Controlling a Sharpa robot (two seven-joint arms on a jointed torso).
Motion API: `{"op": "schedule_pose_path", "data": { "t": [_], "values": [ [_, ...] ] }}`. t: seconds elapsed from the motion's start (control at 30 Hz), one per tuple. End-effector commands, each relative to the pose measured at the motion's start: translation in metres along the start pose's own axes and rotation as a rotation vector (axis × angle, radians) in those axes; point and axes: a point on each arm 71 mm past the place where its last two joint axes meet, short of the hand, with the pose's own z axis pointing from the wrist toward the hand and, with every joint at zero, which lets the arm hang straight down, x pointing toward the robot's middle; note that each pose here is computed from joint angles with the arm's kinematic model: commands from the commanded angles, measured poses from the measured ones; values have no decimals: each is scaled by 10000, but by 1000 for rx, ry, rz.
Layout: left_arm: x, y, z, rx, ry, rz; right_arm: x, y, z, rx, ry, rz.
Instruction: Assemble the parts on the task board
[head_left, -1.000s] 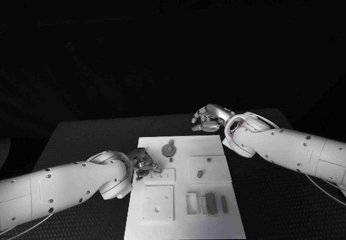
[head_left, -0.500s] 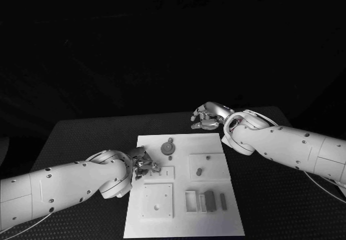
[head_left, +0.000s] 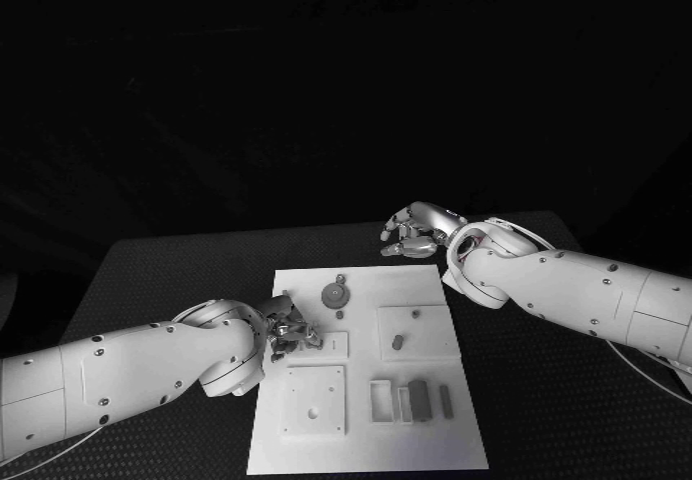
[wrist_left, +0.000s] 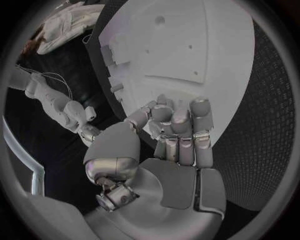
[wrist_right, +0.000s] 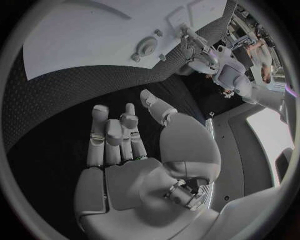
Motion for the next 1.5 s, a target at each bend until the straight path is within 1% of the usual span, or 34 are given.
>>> {"op": "schedule_pose_path", "data": {
  "t": [0.03, 0.27, 0.73, 1.5],
  "values": [
    [19, -33, 0, 17, 1, 45, 7, 18, 2, -11, 9, 3],
    [25, -51, 8, 22, -5, 62, 9, 23, -1, -13, 10, 4],
    [32, -46, 11, 17, 2, 76, 11, 24, -5, -13, 14, 4],
    [19, -63, 17, 22, -28, 108, 19, 39, -5, -17, 18, 6]
  ]
}}
